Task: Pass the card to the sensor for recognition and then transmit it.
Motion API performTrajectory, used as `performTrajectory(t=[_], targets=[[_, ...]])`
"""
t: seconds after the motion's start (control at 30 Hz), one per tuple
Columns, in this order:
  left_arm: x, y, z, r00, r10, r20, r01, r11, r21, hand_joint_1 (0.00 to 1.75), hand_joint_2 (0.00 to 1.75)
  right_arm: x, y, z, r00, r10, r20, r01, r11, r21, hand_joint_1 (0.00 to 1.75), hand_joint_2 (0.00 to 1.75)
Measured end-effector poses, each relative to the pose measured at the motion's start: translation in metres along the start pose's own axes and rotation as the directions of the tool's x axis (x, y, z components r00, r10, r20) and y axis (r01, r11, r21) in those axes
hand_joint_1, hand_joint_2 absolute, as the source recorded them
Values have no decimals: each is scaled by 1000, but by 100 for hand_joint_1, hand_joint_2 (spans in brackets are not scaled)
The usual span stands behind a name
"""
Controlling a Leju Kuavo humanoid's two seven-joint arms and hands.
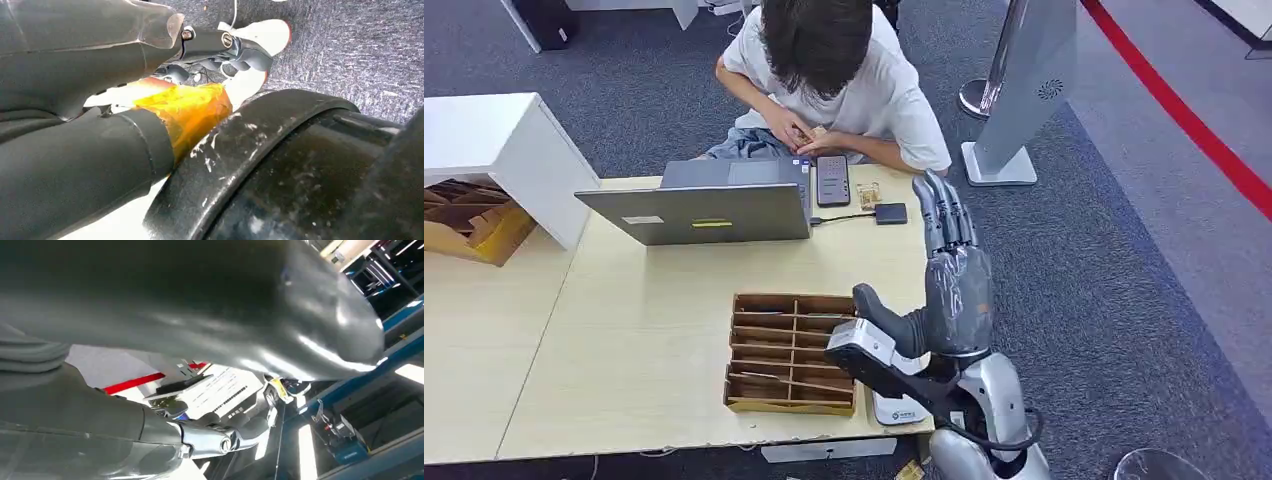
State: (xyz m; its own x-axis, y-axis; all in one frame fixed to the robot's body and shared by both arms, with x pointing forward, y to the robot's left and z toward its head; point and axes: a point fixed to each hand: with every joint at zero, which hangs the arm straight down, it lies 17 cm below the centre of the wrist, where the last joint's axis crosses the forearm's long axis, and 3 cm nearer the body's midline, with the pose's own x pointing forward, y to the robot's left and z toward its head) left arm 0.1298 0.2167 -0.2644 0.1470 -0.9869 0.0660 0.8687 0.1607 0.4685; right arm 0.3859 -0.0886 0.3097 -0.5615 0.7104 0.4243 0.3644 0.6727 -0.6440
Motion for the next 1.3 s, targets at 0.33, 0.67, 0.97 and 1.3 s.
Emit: performTrajectory(t=[0.33,0.67,0.97,1.3], targets=[[0,-3,1,1000,25,0,-25,1000,3,0,0,5,-15,26,991,-135,6,135,991,-22,0,0],[-4,-7,2,996,93,-14,-93,996,5,0,0,-2,-23,84,954,-296,-55,296,955,-17,0,0],[-5,-11,4,989,150,-15,-150,989,8,0,0,-17,-22,124,864,-471,-179,473,880,-35,0,0],[-6,-13,4,983,180,-30,-181,984,-3,0,0,-21,-18,138,785,-574,-232,579,814,-51,0,0]])
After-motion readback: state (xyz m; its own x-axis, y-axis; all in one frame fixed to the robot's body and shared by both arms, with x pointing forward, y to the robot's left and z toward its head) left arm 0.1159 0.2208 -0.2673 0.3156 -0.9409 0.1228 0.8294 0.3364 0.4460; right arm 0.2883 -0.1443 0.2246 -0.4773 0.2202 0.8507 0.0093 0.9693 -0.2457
